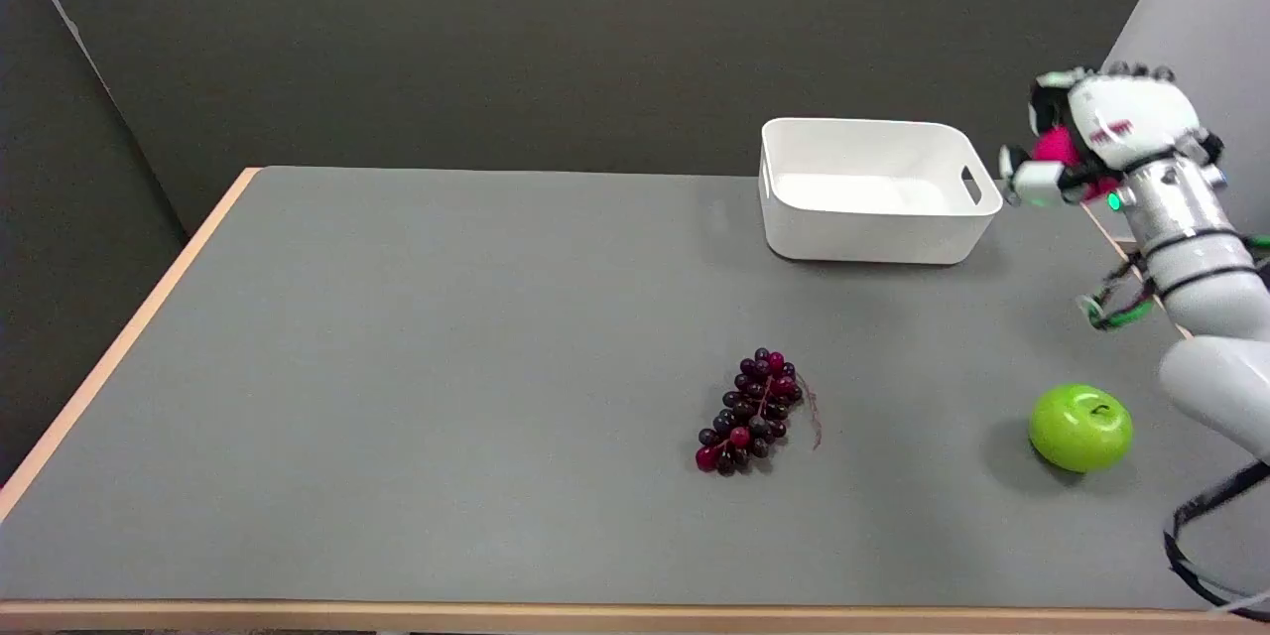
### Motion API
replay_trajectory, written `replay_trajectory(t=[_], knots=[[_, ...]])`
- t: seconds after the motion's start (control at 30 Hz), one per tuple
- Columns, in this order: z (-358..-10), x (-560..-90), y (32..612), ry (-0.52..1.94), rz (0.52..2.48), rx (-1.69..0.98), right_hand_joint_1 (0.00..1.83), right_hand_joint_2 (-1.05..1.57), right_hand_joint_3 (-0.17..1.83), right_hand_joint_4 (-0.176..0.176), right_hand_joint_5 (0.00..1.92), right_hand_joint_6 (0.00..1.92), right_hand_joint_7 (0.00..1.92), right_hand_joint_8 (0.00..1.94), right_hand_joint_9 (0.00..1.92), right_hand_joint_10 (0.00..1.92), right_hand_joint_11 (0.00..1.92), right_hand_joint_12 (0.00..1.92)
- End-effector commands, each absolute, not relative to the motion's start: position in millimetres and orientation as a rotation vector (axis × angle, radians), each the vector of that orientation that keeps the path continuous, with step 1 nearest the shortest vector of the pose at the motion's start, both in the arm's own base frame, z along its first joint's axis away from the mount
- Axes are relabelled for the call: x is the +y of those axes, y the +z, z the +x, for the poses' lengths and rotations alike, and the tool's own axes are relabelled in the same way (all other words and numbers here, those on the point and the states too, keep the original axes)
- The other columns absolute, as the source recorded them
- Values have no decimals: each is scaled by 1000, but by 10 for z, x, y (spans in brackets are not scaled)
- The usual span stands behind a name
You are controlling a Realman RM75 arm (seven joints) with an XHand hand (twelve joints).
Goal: Place the red apple into the white box.
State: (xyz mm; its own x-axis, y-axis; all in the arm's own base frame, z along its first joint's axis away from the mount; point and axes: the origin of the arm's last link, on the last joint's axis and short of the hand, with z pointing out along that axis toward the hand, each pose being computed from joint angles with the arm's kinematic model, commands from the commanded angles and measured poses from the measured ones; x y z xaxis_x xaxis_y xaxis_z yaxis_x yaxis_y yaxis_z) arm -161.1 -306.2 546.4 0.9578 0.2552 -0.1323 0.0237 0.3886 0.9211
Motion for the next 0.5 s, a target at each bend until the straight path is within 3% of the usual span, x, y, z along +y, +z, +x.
replay_trajectory(t=[0.03, 0.3, 0.5], knots=[[-734, -3899, 4241, 406, 1505, 454, 848, 905, 1032, 36, 657, 1921, 621, 1941, 1009, 1921, 824, 1921], [-832, -4391, 3807, 475, 1547, 349, 844, 925, 1001, 27, 641, 1921, 618, 1941, 1007, 1921, 814, 1921], [-1202, -4669, 3687, 399, 1546, 258, 842, 936, 983, 22, 633, 1921, 605, 1941, 993, 1921, 752, 1921]])
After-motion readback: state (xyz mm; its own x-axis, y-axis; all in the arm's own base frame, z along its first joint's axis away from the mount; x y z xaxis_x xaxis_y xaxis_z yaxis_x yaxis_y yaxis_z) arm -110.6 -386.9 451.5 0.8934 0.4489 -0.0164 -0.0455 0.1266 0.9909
